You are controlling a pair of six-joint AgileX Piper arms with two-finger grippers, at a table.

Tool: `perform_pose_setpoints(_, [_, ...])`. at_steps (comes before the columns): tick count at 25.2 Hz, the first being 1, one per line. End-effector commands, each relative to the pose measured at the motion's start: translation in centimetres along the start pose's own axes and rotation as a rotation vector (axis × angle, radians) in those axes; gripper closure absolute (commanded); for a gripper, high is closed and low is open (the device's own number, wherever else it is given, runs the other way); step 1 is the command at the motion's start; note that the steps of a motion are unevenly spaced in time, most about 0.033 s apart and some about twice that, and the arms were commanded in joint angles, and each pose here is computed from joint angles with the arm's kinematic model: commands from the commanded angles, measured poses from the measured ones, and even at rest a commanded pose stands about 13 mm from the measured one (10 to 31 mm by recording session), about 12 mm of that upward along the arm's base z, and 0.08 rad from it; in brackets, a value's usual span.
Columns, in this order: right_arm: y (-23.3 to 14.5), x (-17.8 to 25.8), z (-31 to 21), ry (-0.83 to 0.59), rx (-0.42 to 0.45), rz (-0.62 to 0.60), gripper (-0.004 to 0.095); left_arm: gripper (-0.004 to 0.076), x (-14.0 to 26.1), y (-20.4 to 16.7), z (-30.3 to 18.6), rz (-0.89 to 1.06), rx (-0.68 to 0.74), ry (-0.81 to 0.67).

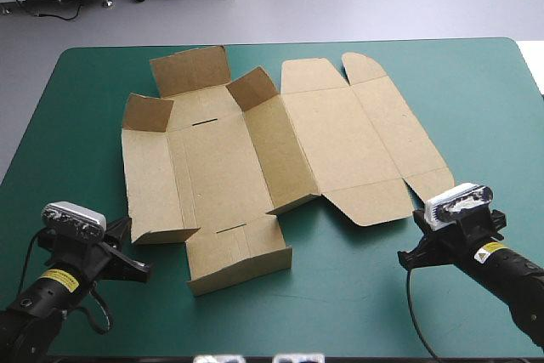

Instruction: Fold the box

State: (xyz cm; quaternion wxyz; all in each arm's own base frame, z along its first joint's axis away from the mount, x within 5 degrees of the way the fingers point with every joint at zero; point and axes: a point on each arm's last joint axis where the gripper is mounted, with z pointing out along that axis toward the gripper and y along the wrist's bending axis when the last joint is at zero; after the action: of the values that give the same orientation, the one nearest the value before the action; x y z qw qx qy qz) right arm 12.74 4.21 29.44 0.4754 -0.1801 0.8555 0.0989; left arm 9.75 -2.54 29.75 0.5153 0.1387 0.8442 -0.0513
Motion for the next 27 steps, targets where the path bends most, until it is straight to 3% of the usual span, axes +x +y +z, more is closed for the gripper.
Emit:
perform_pose_setpoints(1, [0.0,-1.1,-0.5,-0.064,-0.003,0.044,0.0914,0.0729,-1.5,0.0,-0.4,-0.009,0.001,-0.095])
perform_pose_setpoints(10, [0.2,-1.0,-0.4,-0.043,-0.029,0.09,0.0912,0.0729,-0.3,-0.1,-0.4,-0.139,0.012,0.035])
perform_pose_setpoints(18, [0.3,-0.9,-0.4,-0.033,-0.035,0.132,0.0914,0.0729,-0.3,-0.3,-0.4,-0.2,0.03,0.037])
perform_pose_setpoints(21, [0.2,-0.5,0.7,0.049,-0.043,0.212,0.0914,0.0719,-1.7,-0.2,-0.5,-0.293,0.024,0.099])
perform_pose_setpoints(24, [0.1,-0.1,2.4,0.172,-0.068,0.231,0.0913,0.071,-4.3,0.2,0.1,-0.268,0.005,0.185])
perform_pose_setpoints(27, [0.0,-1.2,3.3,0.237,-0.091,0.229,0.0912,0.0585,-8.4,0.6,1.8,-0.264,0.001,0.166])
